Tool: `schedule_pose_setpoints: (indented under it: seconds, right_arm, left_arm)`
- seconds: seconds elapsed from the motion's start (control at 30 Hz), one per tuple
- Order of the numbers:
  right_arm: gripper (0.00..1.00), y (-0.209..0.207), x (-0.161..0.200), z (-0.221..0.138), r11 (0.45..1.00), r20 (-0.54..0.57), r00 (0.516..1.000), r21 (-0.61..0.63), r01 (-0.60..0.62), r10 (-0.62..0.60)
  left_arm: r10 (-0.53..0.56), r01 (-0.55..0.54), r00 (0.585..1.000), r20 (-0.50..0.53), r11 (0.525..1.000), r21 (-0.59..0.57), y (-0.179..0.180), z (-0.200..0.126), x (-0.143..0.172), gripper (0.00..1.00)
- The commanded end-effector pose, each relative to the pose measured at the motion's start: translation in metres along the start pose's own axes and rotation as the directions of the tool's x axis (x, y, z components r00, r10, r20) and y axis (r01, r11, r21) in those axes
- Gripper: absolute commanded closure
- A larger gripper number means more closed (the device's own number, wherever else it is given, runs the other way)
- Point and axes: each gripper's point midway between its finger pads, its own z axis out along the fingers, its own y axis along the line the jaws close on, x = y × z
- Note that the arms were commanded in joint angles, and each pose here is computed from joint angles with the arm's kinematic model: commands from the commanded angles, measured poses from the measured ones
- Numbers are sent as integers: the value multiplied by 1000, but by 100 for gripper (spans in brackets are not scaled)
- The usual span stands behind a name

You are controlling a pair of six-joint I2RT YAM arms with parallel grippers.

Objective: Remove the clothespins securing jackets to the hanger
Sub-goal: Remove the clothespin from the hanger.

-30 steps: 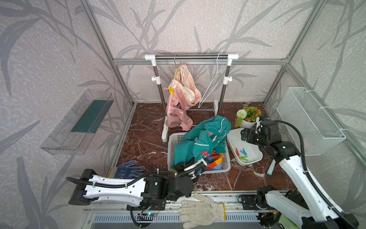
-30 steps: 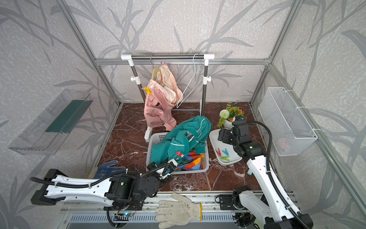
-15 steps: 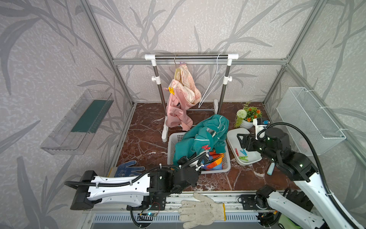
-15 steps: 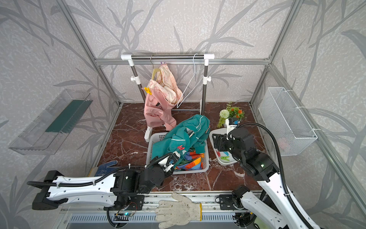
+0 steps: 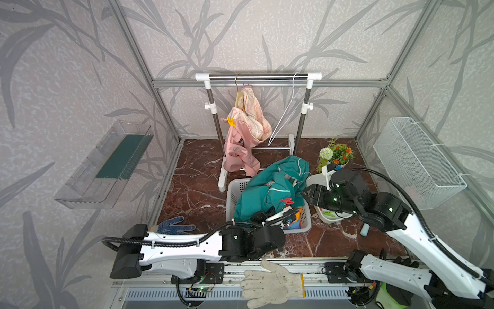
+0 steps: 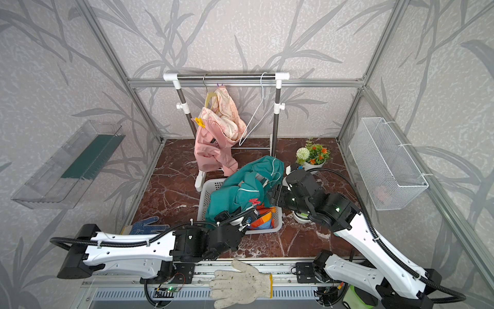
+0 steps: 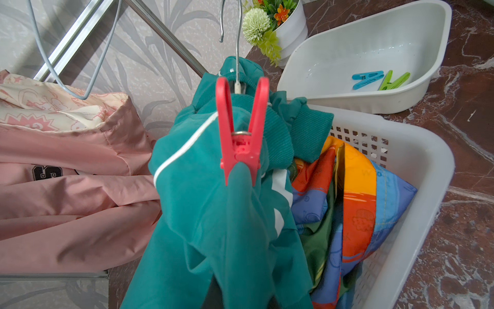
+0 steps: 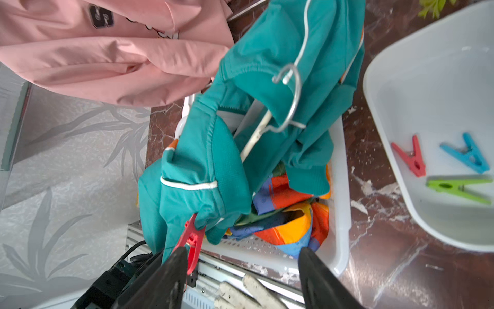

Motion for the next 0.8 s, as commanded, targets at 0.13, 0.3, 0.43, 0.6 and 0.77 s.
schedule_pose_setpoints:
  seconds: [0.13, 0.3, 0.43, 0.6, 0.77]
  right_arm:
    - [35, 3, 27, 5, 994, -129, 986, -9, -110, 108]
    - [35, 13, 37, 20, 989, -190, 973, -40, -144, 134]
    - [36, 14, 38, 24, 989, -204, 969, -25, -145, 137]
    - [41, 14, 40, 34, 989, -219, 965, -7, -147, 142]
    - [52, 13, 41, 41, 985, -220, 962, -11, -170, 164]
  left_arm:
    - [15, -16, 1000, 22, 1000, 18, -6, 4, -19, 100]
    - [40, -40, 999, 27, 999, 28, -13, 7, -23, 100]
    - [60, -61, 998, 25, 998, 30, -19, 11, -25, 100]
    - [94, -94, 995, 22, 995, 27, -25, 13, -27, 100]
    - [106, -106, 994, 16, 994, 23, -28, 14, -25, 100]
